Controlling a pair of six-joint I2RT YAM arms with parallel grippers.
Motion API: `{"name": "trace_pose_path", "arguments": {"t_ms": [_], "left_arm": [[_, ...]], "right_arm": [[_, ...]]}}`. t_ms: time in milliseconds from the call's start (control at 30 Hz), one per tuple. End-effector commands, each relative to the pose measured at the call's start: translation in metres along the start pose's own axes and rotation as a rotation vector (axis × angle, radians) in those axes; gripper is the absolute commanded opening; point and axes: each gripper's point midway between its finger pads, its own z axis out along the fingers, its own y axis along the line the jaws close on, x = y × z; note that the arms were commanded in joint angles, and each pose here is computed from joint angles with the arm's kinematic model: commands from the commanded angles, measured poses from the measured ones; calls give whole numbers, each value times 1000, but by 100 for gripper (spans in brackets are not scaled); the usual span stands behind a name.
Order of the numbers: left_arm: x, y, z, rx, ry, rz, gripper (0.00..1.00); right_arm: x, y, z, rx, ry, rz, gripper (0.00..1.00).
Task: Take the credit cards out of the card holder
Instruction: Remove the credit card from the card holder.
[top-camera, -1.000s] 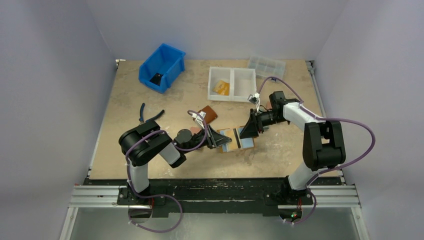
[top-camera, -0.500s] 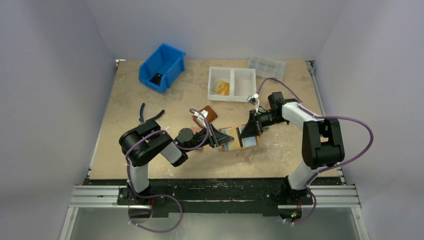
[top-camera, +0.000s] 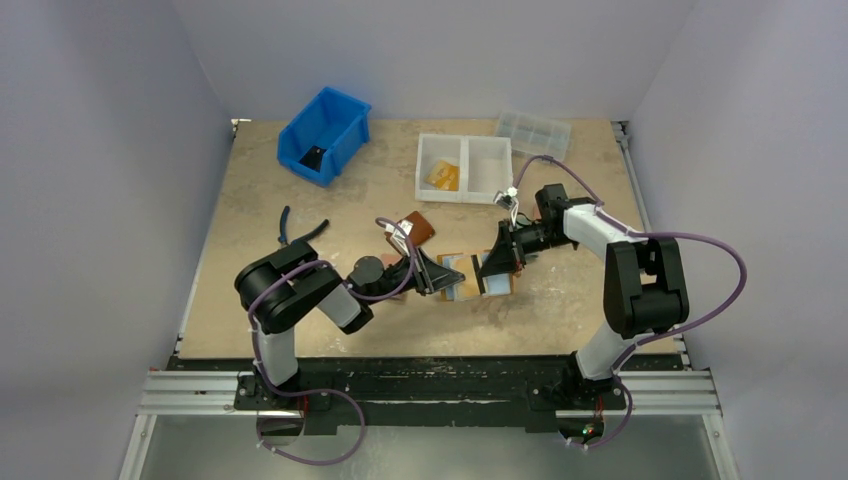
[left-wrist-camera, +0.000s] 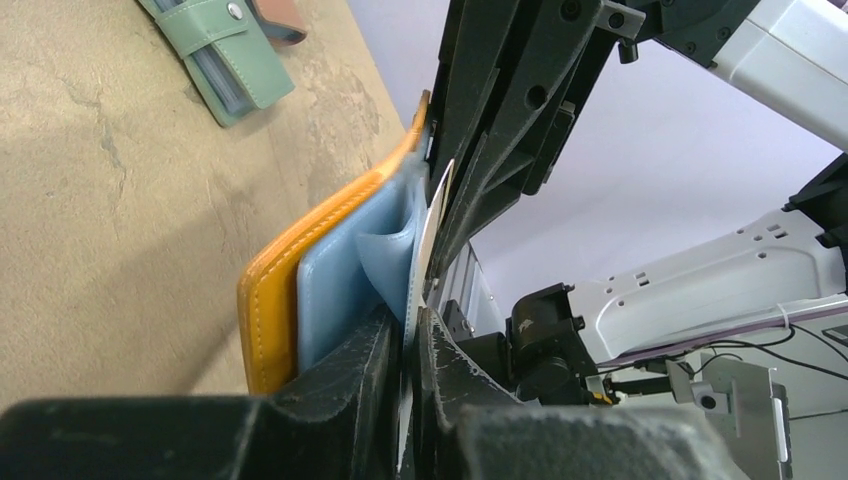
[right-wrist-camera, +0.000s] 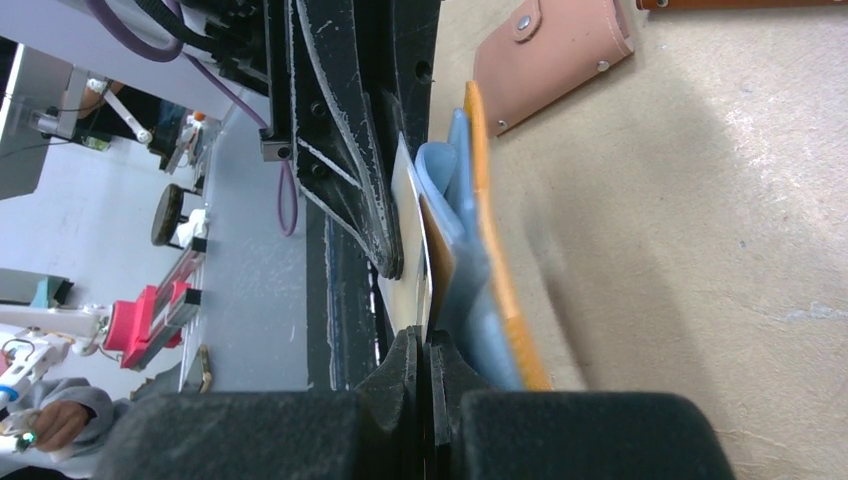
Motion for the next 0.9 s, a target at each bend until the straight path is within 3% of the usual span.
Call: {"name": "trace_pose_path", "arguments": {"t_ms": [0, 400, 867], "left_arm": [[-35, -76, -16, 293, -135, 121, 7], [-34, -60, -24, 244, -132, 102, 1], [-6, 8, -15, 50, -12, -115, 0]], "right_arm": [[-13, -3, -7, 12, -29, -45, 0], [-12, -10, -14, 50, -28, -42, 0], [-26, 6, -29, 92, -40, -181, 0]]}}
